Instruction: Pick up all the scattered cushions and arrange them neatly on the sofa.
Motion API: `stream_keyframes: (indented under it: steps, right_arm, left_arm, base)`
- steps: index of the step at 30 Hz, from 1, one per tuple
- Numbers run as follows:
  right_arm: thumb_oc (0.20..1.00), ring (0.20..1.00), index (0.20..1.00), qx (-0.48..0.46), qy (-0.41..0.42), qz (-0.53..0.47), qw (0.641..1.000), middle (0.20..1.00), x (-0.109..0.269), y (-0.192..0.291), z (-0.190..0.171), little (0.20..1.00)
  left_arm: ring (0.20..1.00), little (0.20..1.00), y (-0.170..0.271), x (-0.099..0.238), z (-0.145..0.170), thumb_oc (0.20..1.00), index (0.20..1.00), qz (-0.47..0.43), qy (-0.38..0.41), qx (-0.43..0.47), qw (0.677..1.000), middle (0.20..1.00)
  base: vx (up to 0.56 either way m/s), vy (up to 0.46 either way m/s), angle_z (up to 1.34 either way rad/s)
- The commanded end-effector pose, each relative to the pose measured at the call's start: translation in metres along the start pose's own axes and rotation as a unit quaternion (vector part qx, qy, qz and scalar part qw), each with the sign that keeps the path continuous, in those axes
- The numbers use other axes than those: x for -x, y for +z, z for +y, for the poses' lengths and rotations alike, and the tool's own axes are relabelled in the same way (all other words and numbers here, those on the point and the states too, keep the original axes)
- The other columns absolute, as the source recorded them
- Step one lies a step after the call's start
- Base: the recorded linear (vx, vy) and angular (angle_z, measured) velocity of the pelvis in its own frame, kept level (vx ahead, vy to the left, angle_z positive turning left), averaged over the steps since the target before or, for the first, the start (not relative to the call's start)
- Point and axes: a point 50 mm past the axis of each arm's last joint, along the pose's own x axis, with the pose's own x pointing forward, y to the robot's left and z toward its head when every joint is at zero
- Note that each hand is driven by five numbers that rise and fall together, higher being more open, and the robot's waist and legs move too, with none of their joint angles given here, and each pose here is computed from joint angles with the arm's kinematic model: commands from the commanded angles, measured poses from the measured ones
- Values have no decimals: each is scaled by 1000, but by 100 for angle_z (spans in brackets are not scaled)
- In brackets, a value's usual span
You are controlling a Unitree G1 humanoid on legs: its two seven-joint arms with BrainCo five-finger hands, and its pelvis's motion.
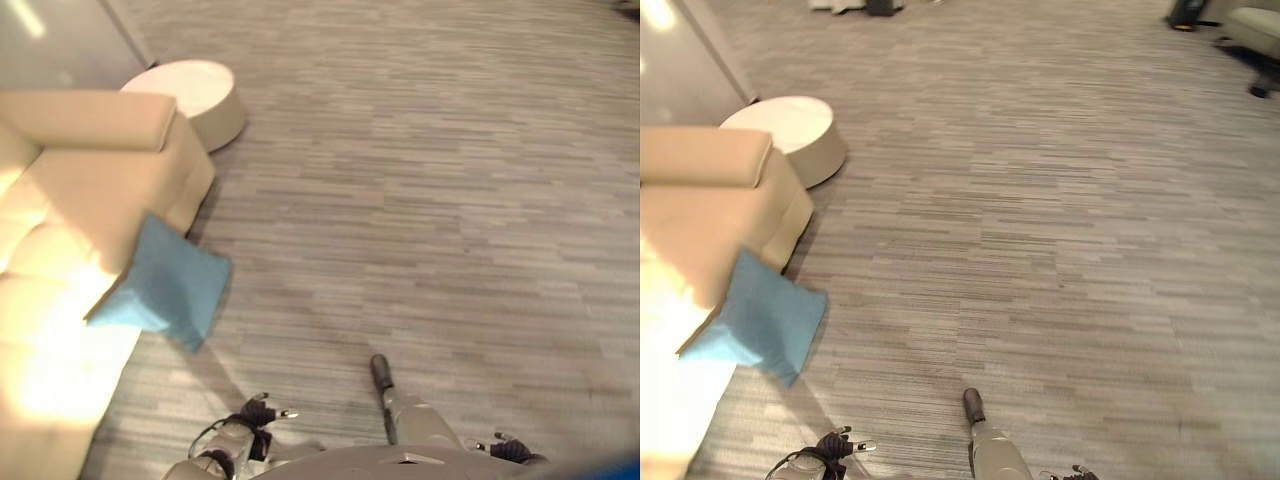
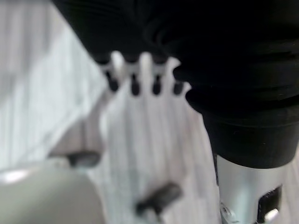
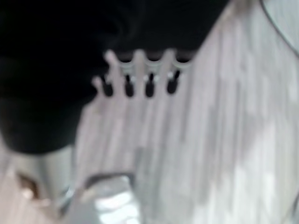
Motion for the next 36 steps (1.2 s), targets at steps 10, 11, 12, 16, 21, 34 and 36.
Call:
stream_keyframes:
  steps: [10,11,12,16,21,34,36]
  right_arm:
    - [1000,1000,1000,-38,-11,-35,999,1000,-1,19,-15,1000]
    - [1000,1000,1000,-25,-10,-37,999,1000,-1,21,-14,1000]
    - [1000,1000,1000,-26,-6,-44,999,1000,-2,26,-12,1000]
    - [1000,1000,1000,-22,2,-64,998,1000,-2,37,-7,1000]
    - [1000,1000,1000,-27,10,-76,997,1000,-2,42,-6,1000]
    - [1000,1000,1000,-2,12,-73,997,1000,-2,39,-8,1000]
    - [1000,1000,1000,0,11,-67,998,1000,-2,37,-8,1000]
  left_arm:
    - [1000,1000,30,-3,1,1000,1000,-41,-6,-19,999,1000]
    - [1000,1000,25,-3,1,1000,1000,-33,-6,-15,999,1000]
    - [1000,1000,21,-3,5,1000,1000,-25,-3,-15,1000,1000]
    - [1000,1000,17,-2,12,1000,1000,-20,4,-16,1000,1000]
    - [1000,1000,16,-2,14,1000,1000,-20,5,-19,1000,1000]
    - [1000,1000,19,-2,10,1000,1000,-27,4,7,1000,1000]
    - [1000,1000,21,-2,10,1000,1000,-29,4,8,1000,1000]
  base:
    - [93,-6,105]
    - [234,264,0]
    - [186,228,-51]
    - [142,148,12]
    - [229,18,89]
    - [216,-151,59]
    - [125,-96,45]
